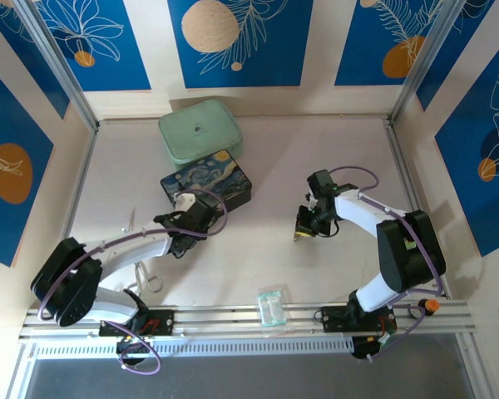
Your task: Unlock the padlock with the key
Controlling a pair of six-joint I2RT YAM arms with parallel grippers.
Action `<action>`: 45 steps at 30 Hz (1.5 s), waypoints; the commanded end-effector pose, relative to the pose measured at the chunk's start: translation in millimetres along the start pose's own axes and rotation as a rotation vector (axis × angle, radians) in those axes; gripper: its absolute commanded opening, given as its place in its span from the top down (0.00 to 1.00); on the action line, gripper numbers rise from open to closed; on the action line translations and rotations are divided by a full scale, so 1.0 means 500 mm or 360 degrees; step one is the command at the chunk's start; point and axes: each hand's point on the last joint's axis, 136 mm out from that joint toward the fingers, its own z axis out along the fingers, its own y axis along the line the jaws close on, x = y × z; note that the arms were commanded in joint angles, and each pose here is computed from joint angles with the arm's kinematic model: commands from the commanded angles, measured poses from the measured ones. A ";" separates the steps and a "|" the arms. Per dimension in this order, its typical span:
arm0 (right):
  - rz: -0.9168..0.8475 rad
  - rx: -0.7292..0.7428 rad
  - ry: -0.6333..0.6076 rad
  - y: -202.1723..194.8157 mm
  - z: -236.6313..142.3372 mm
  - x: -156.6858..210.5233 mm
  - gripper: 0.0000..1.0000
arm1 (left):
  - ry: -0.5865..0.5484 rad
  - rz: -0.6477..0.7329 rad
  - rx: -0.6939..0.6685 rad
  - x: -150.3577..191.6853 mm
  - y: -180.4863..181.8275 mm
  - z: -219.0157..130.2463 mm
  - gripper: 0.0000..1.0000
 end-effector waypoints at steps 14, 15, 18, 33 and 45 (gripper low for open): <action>0.0035 0.0327 -0.0066 -0.092 -0.029 0.009 0.49 | -0.0046 -0.0211 0.0126 -0.023 0.053 0.002 0.01; 0.0022 0.0347 -0.0118 -0.092 -0.039 0.002 0.45 | -0.0073 -0.0236 0.0149 -0.023 0.058 -0.008 0.01; -0.0012 0.0394 -0.0286 -0.091 -0.074 -0.021 0.29 | -0.0161 -0.0292 0.0229 -0.026 0.074 -0.038 0.01; -0.0494 0.0293 -0.1734 -0.058 -0.276 -0.200 0.24 | -0.0912 -0.0135 -0.0261 -0.136 0.214 -0.090 0.01; -0.0431 0.0222 -0.1945 -0.118 -0.236 -0.267 0.24 | -0.1111 -0.0271 -0.0101 -0.159 0.227 0.042 0.01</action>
